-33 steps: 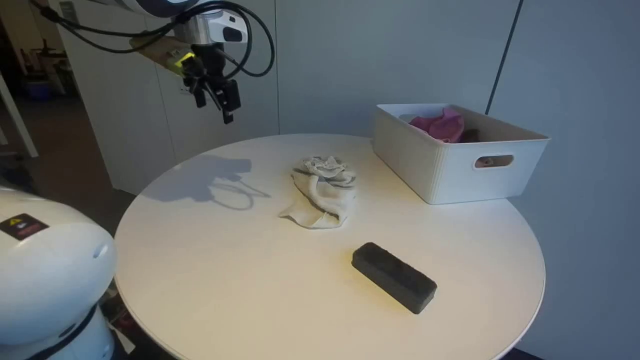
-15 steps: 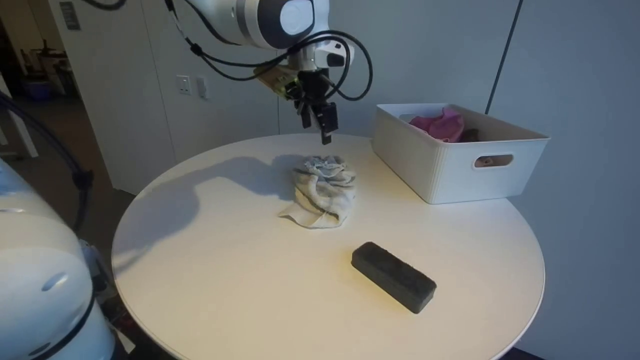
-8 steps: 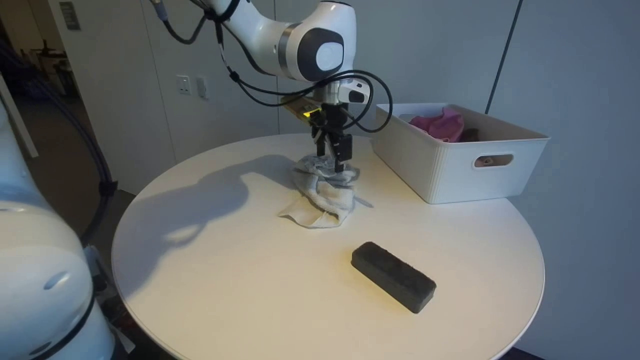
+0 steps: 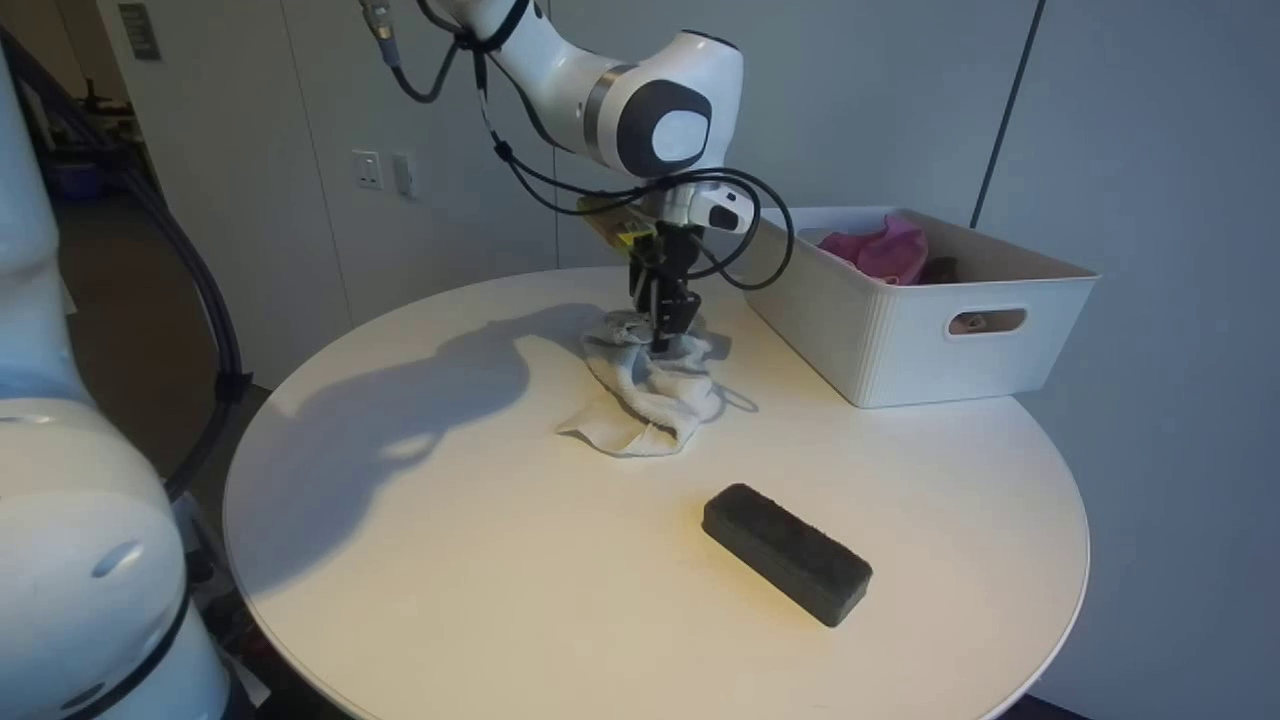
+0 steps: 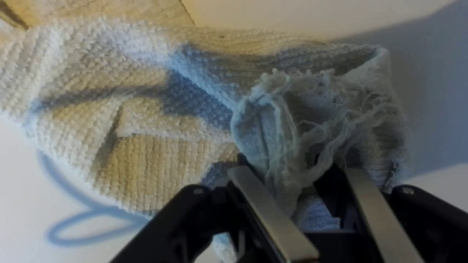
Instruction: Use the shirt to wipe the table
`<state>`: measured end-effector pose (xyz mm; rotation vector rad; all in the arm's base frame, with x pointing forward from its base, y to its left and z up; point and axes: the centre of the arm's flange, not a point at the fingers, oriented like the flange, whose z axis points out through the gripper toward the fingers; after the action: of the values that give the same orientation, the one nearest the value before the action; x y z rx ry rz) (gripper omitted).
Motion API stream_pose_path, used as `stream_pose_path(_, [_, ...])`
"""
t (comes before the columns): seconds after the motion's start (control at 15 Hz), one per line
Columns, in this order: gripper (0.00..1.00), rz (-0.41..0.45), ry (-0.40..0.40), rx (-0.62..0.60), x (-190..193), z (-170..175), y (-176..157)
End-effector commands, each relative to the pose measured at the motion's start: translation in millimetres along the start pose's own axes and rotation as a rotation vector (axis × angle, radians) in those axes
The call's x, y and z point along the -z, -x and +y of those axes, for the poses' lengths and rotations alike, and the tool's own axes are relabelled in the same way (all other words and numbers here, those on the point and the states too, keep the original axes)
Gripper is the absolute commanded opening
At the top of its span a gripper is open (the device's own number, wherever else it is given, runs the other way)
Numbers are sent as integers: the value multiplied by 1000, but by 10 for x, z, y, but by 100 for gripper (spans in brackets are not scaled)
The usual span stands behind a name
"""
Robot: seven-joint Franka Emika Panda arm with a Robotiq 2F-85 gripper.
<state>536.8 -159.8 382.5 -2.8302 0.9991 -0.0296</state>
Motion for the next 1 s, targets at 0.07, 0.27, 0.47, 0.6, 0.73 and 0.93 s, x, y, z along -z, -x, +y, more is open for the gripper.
stream_pose_path(0.07, [19,-34,-7,-2,116,-40,-103])
stream_pose_path(0.27, [6,-60,9,-20,36,57,-145])
stream_pose_path(0.47, [9,-98,22,-33,-113,160,-208])
stream_pose_path(0.6, [9,-130,11,-10,-214,229,-183])
stream_pose_path(0.73, [9,-146,-26,12,-175,298,-49])
stream_pose_path(0.93, [9,-212,-107,72,-61,392,291])
